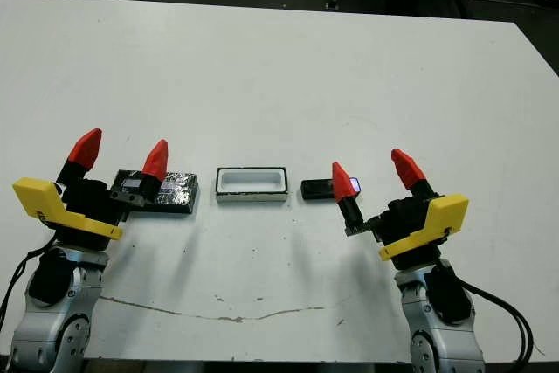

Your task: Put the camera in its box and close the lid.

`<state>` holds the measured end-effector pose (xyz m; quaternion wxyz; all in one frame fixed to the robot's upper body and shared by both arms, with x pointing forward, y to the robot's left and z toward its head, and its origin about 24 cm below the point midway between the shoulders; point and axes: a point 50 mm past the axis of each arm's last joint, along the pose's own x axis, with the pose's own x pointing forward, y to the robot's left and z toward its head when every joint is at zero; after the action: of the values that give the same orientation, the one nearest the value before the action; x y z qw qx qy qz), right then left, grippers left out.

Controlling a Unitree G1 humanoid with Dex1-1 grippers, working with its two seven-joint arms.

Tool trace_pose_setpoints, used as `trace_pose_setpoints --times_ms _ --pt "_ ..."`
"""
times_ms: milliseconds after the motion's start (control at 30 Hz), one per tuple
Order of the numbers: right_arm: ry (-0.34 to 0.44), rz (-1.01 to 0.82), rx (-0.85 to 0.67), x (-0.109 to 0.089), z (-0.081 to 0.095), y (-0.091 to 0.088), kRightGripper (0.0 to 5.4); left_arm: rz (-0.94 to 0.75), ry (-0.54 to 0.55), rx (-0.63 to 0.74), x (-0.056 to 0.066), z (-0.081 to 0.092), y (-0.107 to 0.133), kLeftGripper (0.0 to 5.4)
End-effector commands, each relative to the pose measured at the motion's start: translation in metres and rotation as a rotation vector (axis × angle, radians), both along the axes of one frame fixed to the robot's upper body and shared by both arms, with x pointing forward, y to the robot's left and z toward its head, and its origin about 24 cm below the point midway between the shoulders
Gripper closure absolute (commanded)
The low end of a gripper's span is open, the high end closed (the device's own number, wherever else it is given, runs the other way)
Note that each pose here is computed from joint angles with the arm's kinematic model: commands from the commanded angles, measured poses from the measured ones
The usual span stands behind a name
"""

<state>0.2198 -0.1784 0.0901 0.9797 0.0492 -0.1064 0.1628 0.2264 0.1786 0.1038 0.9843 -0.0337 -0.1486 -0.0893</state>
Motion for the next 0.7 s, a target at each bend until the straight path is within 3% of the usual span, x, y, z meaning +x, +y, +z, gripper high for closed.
trace_pose_setpoints --times_ms 33,300,400,500,700 --pt "0.000 0.001 -0.018 -0.001 -0.003 -0.003 0.00 0.002 0.009 0.007 0.000 -0.003 0.001 0.01" --pt "0.032 0.040 -0.018 0.000 -0.004 -0.005 0.00 0.013 0.004 0.006 0.000 -0.004 0.000 0.01" --pt "0.016 0.086 -0.066 0.003 0.003 -0.011 0.00 0.016 0.003 0.013 0.000 -0.004 0.000 0.01" --pt "-0.021 0.111 -0.164 0.013 0.025 -0.026 0.00 0.016 0.004 0.014 0.000 -0.004 0.000 0.01" --pt "-0.139 0.220 -0.414 0.042 0.087 -0.053 0.00 0.012 0.003 0.000 0.000 -0.004 -0.001 0.01"
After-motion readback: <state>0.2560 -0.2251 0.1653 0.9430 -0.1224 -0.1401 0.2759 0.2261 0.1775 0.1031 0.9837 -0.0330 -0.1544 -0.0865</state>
